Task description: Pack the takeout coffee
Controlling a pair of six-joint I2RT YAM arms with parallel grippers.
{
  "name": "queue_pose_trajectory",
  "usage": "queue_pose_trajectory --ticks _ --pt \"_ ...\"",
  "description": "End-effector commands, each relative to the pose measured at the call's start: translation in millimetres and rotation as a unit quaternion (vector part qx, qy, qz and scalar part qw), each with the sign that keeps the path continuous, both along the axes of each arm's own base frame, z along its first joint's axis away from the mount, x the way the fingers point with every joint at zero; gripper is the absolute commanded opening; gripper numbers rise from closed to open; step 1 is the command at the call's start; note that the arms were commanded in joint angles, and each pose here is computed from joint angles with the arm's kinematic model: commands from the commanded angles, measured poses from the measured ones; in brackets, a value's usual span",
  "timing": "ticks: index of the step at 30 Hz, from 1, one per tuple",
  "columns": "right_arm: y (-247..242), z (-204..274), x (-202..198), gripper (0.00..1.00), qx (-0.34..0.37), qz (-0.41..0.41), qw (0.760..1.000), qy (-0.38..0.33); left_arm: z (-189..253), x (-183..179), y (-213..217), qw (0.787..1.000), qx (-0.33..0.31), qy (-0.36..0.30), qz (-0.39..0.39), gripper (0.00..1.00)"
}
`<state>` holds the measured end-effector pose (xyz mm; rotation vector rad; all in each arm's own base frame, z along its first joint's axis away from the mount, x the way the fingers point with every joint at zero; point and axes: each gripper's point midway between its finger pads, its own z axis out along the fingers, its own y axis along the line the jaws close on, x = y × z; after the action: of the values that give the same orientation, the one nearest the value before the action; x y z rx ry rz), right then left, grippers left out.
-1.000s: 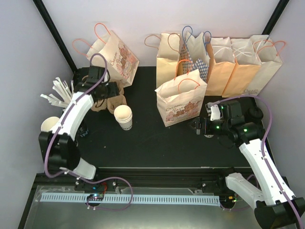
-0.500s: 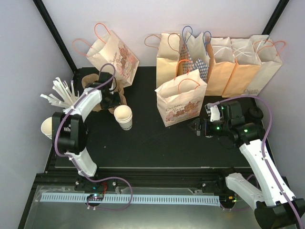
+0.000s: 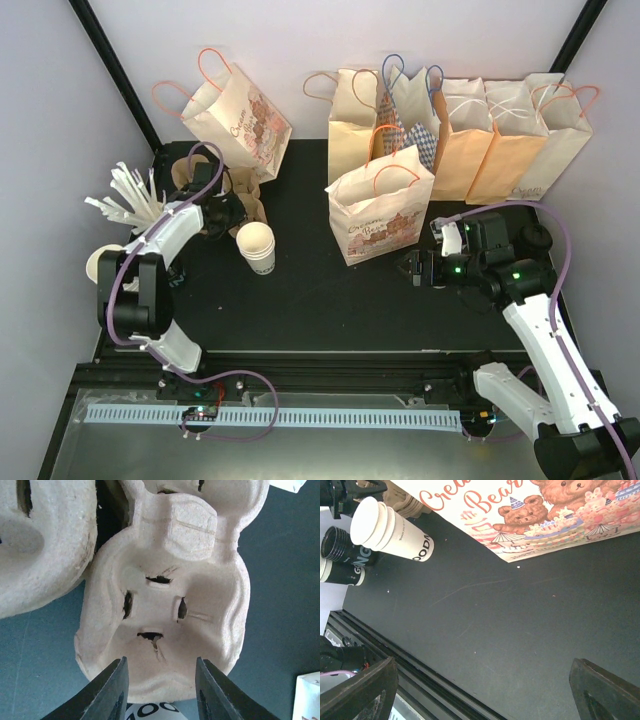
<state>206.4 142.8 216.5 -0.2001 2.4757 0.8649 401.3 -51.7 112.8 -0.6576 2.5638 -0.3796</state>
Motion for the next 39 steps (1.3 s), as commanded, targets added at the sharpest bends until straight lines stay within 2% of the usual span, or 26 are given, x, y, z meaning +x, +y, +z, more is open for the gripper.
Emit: queue_pose_trajectory --ticks 1,13,25,33,39 --pt "0 -1 -3 0.96 0.002 0.003 1.000 0.000 1 12 -1 0.999 -0.026 -0.016 0.014 0.40" --pt "1 -4 1 0.96 -0.002 0.007 1.000 0.004 -10 2 31 0.995 0.036 0.032 0.091 0.40" --pt "2 -5 4 0.96 -0.002 0.007 1.000 0.008 -15 9 29 0.996 0.026 0.030 0.080 0.39" --pt "2 -4 5 0.96 -0.003 0.006 1.000 0.008 -18 11 28 0.996 0.026 0.036 0.079 0.32" --pt "2 -4 6 0.96 -0.004 0.007 1.000 0.008 -6 9 32 0.995 0.036 0.026 0.086 0.18"
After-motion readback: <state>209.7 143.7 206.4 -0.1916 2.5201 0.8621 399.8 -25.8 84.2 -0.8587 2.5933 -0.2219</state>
